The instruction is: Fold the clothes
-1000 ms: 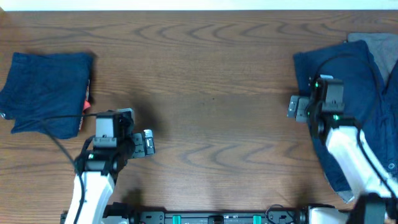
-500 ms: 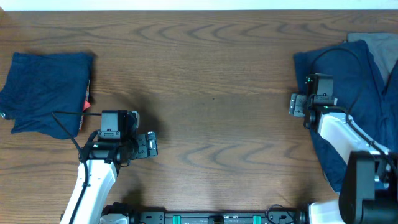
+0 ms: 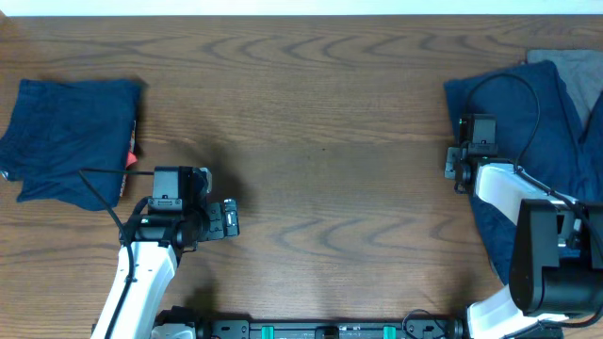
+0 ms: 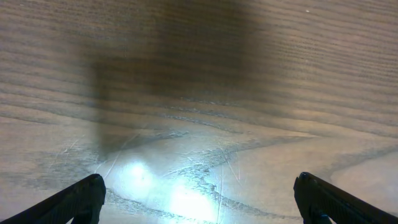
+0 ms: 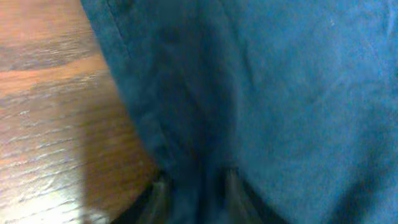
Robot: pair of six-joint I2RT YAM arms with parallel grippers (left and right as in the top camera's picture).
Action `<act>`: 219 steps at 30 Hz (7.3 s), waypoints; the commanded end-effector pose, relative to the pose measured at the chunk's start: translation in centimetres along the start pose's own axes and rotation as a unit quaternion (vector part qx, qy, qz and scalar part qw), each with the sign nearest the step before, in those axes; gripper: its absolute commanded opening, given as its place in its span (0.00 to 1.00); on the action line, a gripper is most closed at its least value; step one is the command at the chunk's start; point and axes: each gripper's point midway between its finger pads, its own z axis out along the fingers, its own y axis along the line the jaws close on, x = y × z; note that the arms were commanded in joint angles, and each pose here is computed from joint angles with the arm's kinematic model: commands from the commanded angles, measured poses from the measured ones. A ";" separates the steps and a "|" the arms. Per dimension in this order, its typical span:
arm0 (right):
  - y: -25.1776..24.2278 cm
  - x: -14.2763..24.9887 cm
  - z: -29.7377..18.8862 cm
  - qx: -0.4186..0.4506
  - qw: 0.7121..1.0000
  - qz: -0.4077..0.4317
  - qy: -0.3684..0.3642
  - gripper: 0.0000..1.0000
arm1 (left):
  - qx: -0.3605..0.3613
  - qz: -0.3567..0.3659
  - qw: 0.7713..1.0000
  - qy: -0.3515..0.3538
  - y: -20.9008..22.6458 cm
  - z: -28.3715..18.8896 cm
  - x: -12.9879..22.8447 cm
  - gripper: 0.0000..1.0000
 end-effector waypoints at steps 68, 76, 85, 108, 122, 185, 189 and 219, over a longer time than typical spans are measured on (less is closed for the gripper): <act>12.0 -10.9 -17.1 -0.274 0.951 0.010 -0.143 0.99 | 0.129 -0.181 0.974 -0.030 -5.2 -0.1 -3.1 0.98; 3.7 -7.4 -13.1 -0.139 0.986 0.072 -0.052 0.99 | 0.150 -0.147 0.977 0.029 -10.1 2.6 -0.9 0.98; 0.3 -5.0 -11.6 -0.104 0.990 0.094 0.006 0.99 | 0.210 -0.102 0.971 0.047 -17.9 6.3 0.6 0.98; -1.0 -4.0 -11.2 -0.085 0.991 0.100 0.027 0.99 | 0.285 -0.058 0.955 0.065 -20.7 5.2 0.2 0.06; -0.1 -3.0 -11.4 -0.125 0.989 0.067 0.049 0.99 | 0.343 -0.072 0.929 -0.117 -14.4 -10.9 -13.5 0.06; -14.5 10.9 0.9 0.125 0.914 0.352 0.158 0.47 | 0.030 -0.253 0.940 -0.226 4.5 -9.8 -15.6 0.06; -17.7 14.2 0.7 0.139 0.858 0.457 0.187 0.55 | 0.020 -0.258 0.941 -0.218 4.9 -9.3 -15.3 0.06; 3.2 0.2 -1.8 -0.239 0.970 0.018 0.028 0.37 | 0.017 -0.261 0.943 -0.204 5.0 -8.8 -14.8 0.07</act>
